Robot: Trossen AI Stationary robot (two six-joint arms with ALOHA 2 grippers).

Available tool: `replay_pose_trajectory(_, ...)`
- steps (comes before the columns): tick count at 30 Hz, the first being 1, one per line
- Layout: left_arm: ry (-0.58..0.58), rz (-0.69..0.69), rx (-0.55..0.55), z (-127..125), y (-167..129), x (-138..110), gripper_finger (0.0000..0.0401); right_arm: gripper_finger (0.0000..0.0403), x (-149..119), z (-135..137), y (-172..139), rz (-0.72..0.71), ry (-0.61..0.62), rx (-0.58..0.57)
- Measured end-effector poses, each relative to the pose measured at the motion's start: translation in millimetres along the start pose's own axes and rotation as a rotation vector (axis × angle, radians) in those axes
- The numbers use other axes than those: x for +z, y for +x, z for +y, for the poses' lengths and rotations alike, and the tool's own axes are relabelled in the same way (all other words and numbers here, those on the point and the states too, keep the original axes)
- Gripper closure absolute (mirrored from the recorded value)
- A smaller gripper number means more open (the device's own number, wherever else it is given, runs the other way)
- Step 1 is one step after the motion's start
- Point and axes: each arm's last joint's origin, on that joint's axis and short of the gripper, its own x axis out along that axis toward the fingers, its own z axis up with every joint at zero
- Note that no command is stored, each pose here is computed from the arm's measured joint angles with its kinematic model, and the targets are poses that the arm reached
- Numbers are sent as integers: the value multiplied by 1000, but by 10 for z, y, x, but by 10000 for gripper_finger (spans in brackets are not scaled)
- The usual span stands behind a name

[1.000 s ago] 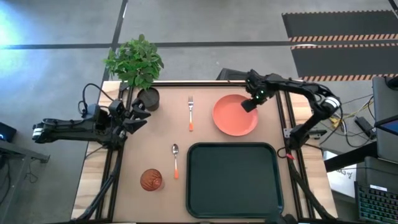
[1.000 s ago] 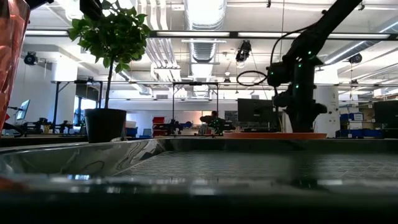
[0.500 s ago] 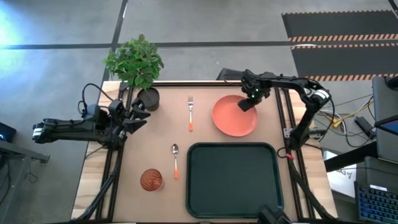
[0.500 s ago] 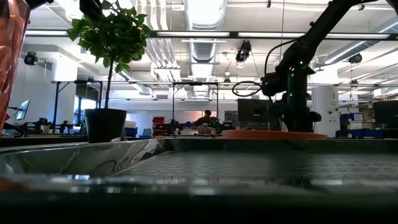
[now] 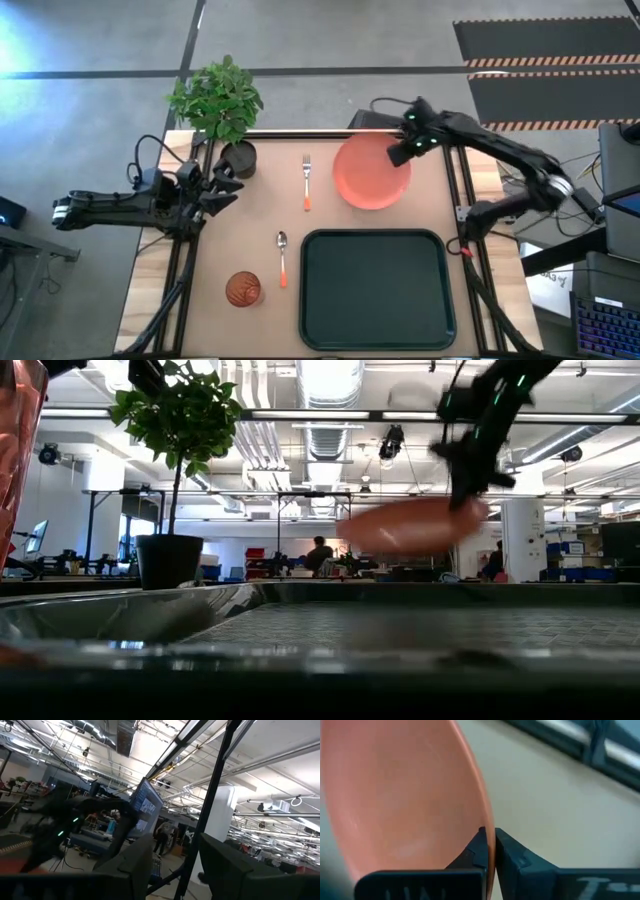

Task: Pick and place plate/cup/fork/spoon on tray
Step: Put the pink plate on the black tray

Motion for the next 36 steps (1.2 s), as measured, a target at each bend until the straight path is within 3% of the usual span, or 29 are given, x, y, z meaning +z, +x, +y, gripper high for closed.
replay_pose_trajectory(7, -2, 11, 6, 14, 14, -22, 257, 396, -450, 543, -1094, -184, 0, 306)
replay_pose_trajectory(10, -3, 17, 8, 20, 22, -32, 257, 396, -736, 725, -1324, -161, 6, 426)
replay_pose_trajectory(12, -4, 22, 11, 25, 29, -40, 257, 396, -929, 837, -1350, -119, 20, 438)
replay_pose_trajectory(19, -8, 45, 22, 50, 59, -80, 257, 396, -1700, 1299, -1028, 149, -5, 332)
replay_pose_trajectory(30, -15, 69, 33, 75, 88, -121, 257, 395, -2723, 1754, -509, 558, 26, 1)
replay_pose_trajectory(32, -15, 67, 32, 73, 87, -118, 257, 395, -2868, 1737, -418, 590, 25, -96)
replay_pose_trajectory(36, -14, 65, 30, 71, 86, -115, 257, 395, -2997, 1756, -335, 584, 30, -139)
